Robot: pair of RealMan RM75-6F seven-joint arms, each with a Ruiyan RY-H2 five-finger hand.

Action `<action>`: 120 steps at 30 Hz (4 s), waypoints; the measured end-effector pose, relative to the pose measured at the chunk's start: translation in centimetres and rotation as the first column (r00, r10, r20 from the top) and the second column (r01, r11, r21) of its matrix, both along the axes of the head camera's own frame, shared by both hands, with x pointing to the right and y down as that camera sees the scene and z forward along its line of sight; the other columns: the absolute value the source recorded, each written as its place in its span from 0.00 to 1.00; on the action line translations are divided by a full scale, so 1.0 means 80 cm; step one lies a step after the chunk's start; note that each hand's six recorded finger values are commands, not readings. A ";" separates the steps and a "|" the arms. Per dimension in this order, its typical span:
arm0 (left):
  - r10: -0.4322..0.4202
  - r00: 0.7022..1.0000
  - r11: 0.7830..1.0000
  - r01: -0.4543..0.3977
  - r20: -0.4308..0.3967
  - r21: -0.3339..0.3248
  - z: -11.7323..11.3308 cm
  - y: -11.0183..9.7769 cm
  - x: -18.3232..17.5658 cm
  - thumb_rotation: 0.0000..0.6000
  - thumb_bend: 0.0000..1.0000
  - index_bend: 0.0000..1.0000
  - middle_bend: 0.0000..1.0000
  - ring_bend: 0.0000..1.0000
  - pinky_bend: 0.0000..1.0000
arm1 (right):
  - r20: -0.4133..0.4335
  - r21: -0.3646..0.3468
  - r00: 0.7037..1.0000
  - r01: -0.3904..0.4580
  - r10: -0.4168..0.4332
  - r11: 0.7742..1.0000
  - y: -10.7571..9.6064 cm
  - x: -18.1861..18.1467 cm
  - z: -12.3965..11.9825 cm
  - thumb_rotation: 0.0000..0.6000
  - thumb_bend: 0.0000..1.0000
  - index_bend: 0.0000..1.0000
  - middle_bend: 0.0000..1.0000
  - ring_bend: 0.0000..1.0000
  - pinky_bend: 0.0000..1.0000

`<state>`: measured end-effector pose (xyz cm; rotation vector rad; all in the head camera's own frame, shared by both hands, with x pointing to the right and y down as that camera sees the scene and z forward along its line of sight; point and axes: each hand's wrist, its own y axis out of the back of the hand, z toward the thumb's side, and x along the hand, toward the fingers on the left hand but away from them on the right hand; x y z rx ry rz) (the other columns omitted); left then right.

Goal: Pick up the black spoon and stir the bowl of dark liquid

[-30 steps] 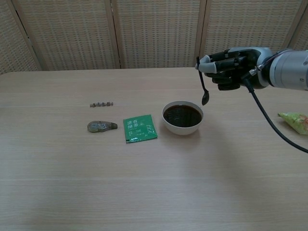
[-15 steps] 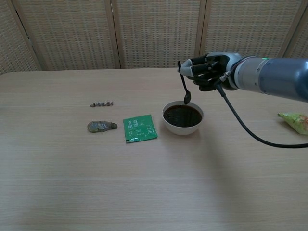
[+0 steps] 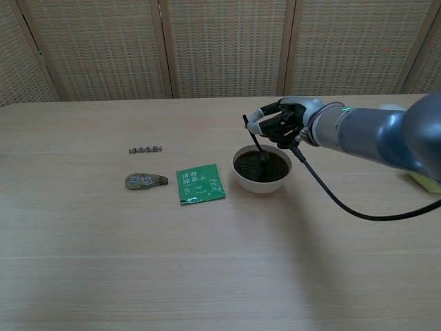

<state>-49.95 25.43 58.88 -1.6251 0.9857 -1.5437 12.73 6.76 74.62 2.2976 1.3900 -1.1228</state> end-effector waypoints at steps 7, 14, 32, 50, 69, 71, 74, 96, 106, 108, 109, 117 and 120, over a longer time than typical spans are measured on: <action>-0.001 1.000 1.000 0.001 0.001 -0.006 0.003 0.000 -0.001 1.00 0.39 0.00 0.00 0.00 0.00 | -0.057 0.000 0.998 0.026 -0.026 1.000 0.003 0.005 0.017 1.00 0.65 0.71 0.92 0.92 1.00; 0.006 1.000 1.000 -0.006 -0.004 -0.007 0.004 -0.001 0.003 1.00 0.39 0.00 0.00 0.00 0.00 | -0.073 -0.015 0.995 0.073 -0.074 0.997 0.015 0.007 0.021 1.00 0.65 0.71 0.92 0.92 1.00; -0.009 1.000 1.000 0.009 0.000 -0.007 0.003 0.003 -0.002 1.00 0.39 0.00 0.00 0.00 0.00 | -0.083 -0.002 0.991 0.106 -0.106 0.994 0.011 -0.009 0.020 1.00 0.65 0.71 0.92 0.92 1.00; -0.001 1.000 1.000 0.001 -0.013 -0.010 0.007 0.002 0.002 1.00 0.39 0.00 0.00 0.00 0.00 | -0.137 -0.016 0.980 0.142 -0.143 0.990 0.014 0.005 0.023 1.00 0.65 0.71 0.92 0.92 1.00; -0.018 1.000 1.000 0.018 -0.009 -0.016 0.008 0.007 -0.006 1.00 0.39 0.00 0.00 0.00 0.00 | -0.146 -0.004 0.977 0.160 -0.159 0.987 0.013 -0.005 0.017 1.00 0.65 0.71 0.92 0.92 1.00; -0.018 1.000 1.000 0.018 -0.010 -0.016 0.008 0.007 -0.006 1.00 0.39 0.00 0.00 0.00 0.00 | -0.155 -0.001 0.976 0.155 -0.154 0.988 0.011 -0.002 0.018 1.00 0.65 0.71 0.92 0.92 1.00; -0.017 1.000 1.000 0.017 -0.010 -0.015 0.008 0.007 -0.006 1.00 0.39 0.00 0.00 0.00 0.00 | -0.169 0.003 0.974 0.152 -0.149 0.988 0.008 0.001 0.020 1.00 0.65 0.71 0.92 0.92 1.00; 0.000 1.000 1.000 0.000 -0.014 -0.017 0.009 0.003 0.002 1.00 0.39 0.00 0.00 0.00 0.00 | -0.188 -0.001 0.967 0.175 -0.172 0.985 0.009 0.016 0.016 1.00 0.65 0.71 0.92 0.92 1.00; -0.014 1.000 1.000 0.014 -0.007 -0.027 0.010 0.007 -0.004 1.00 0.39 0.00 0.00 0.00 0.00 | -0.167 0.000 0.966 0.198 -0.195 0.980 0.013 -0.011 0.018 1.00 0.65 0.71 0.92 0.92 1.00; -0.016 1.000 1.000 0.015 -0.006 -0.028 0.010 0.007 -0.004 1.00 0.39 0.00 0.00 0.00 0.00 | -0.173 0.004 0.966 0.197 -0.193 0.980 0.010 -0.012 0.019 1.00 0.65 0.71 0.92 0.92 1.00; -0.016 1.000 0.999 0.016 -0.006 -0.028 0.010 0.007 -0.005 1.00 0.39 0.00 0.00 0.00 0.00 | -0.177 0.006 0.965 0.196 -0.192 0.981 0.009 -0.013 0.019 1.00 0.65 0.71 0.92 0.92 1.00; -0.020 1.000 0.999 0.020 -0.007 -0.031 0.011 0.008 -0.007 1.00 0.39 0.00 0.00 0.00 0.00 | -0.219 0.019 0.960 0.182 -0.173 0.983 -0.005 -0.005 0.024 1.00 0.65 0.71 0.92 0.92 1.00; -0.019 1.000 0.999 0.019 -0.007 -0.031 0.011 0.008 -0.006 1.00 0.39 0.00 0.00 0.00 0.00 | -0.234 0.022 0.958 0.176 -0.166 0.984 -0.010 0.002 0.024 1.00 0.65 0.71 0.92 0.92 1.00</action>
